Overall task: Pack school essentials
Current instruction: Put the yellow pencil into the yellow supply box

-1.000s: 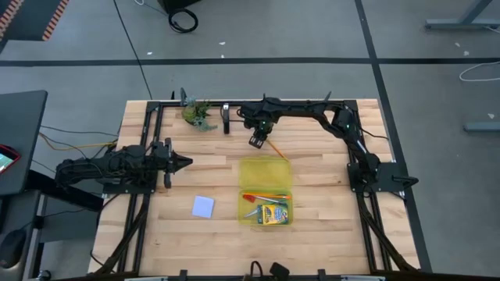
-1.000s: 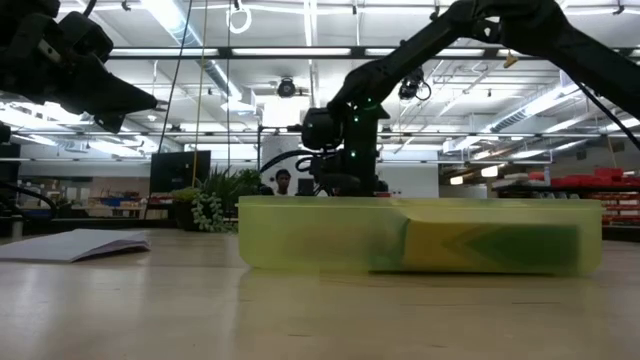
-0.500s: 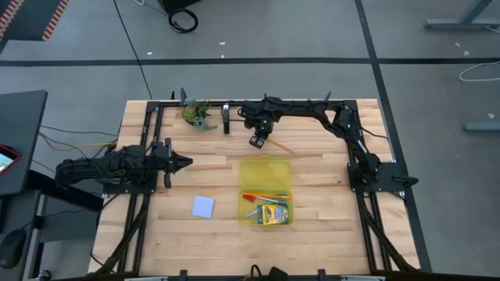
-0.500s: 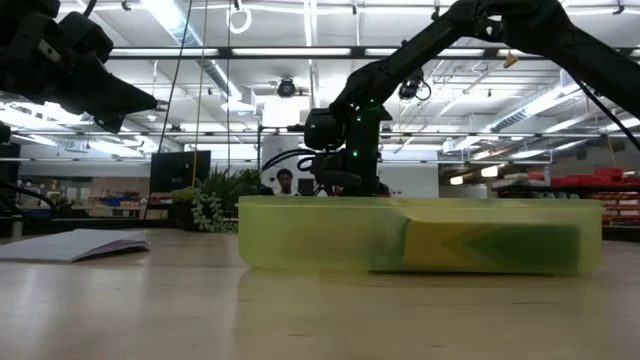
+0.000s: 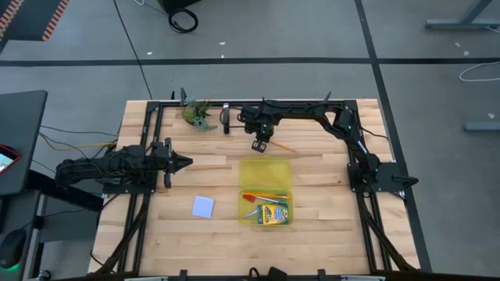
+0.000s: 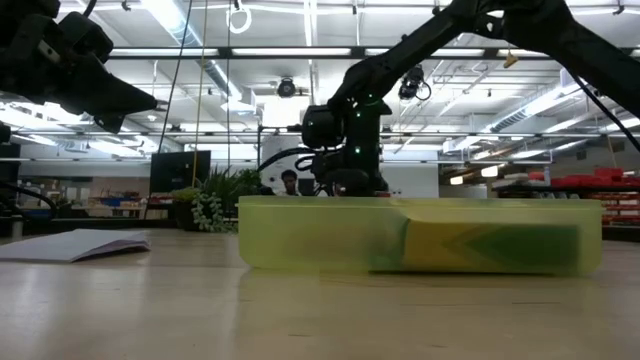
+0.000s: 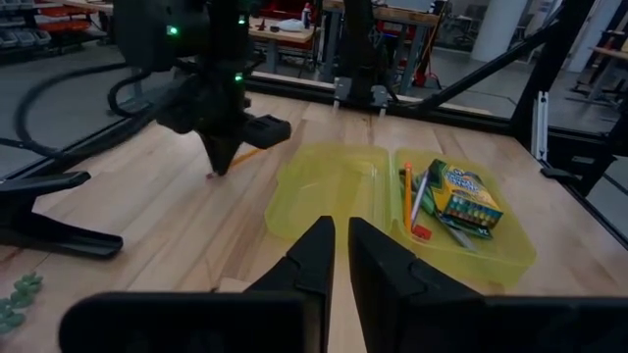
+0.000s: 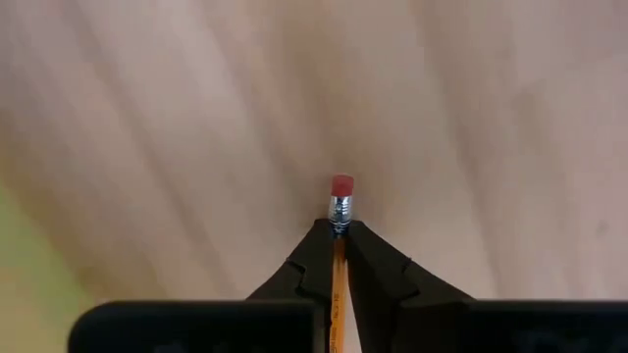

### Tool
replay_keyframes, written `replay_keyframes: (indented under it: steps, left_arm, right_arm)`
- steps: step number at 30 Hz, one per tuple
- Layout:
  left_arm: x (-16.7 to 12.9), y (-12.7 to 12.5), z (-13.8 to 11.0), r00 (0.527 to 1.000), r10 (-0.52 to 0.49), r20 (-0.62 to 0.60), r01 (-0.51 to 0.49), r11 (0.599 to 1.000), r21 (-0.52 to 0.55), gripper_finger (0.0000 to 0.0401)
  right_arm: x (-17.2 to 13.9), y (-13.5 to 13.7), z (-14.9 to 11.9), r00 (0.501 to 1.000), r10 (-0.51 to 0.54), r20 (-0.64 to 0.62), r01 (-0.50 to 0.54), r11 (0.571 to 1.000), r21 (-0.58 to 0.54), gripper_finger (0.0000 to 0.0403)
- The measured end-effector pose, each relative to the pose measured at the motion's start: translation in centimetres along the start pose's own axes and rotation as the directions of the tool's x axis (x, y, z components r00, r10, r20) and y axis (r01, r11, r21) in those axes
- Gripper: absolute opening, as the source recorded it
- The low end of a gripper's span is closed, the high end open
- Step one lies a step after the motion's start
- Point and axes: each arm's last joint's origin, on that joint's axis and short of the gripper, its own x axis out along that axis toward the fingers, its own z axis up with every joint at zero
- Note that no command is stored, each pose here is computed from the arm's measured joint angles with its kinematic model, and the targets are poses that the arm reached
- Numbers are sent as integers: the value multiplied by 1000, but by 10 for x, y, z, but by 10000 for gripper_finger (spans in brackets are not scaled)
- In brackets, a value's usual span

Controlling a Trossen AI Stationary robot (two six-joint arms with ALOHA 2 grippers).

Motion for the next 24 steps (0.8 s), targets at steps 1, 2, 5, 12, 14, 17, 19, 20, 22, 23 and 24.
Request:
replay_keyframes:
  steps: [1, 2, 5, 12, 14, 17, 19, 20, 22, 23, 24]
  left_arm:
    - [0, 0, 0, 1000, 0, 0, 0, 1000, 0, 39]
    - [0, 0, 0, 1000, 0, 0, 0, 1000, 0, 40]
    - [0, 0, 0, 1000, 0, 0, 0, 1000, 0, 43]
    - [0, 0, 0, 1000, 0, 0, 0, 1000, 0, 42]
    - [0, 0, 0, 1000, 0, 1, 0, 1000, 0, 40]
    - [0, 0, 0, 1000, 0, 1, 0, 1000, -1, 40]
    - [0, 0, 0, 1000, 0, 1, 0, 1000, -3, 42]
    - [0, 0, 0, 1000, 0, 1, 0, 1000, -4, 43]
    - [0, 0, 0, 1000, 0, 1, 0, 1000, -4, 45]
    - [0, 0, 0, 1000, 0, 1, 0, 1000, -4, 45]
    - [0, 0, 0, 1000, 0, 1, 0, 1000, -4, 45]
  right_arm:
    - [-3, 1, 1, 1000, 1, -1, -1, 1000, -2, 27]
    - [-5, 2, 2, 1000, 0, 7, 0, 1000, -5, 27]
    - [-13, 7, 3, 1000, -4, 1, 4, 1000, -18, 27]
    - [-36, 39, 6, 1000, -7, -1, 7, 998, -62, 27]
    - [-45, 52, 9, 1000, -2, 28, 4, 996, -87, 27]
    - [-57, 72, 11, 998, 7, 61, 0, 993, -115, 27]
    - [-61, 83, 10, 997, 13, 70, -4, 992, -128, 27]
    - [-63, 89, 9, 998, 14, 66, -5, 991, -134, 27]
    - [-65, 99, 6, 998, 17, 63, -8, 989, -144, 28]
    - [-65, 103, 5, 998, 19, 61, -9, 989, -148, 28]
    - [-66, 107, 3, 998, 21, 55, -12, 989, -148, 28]
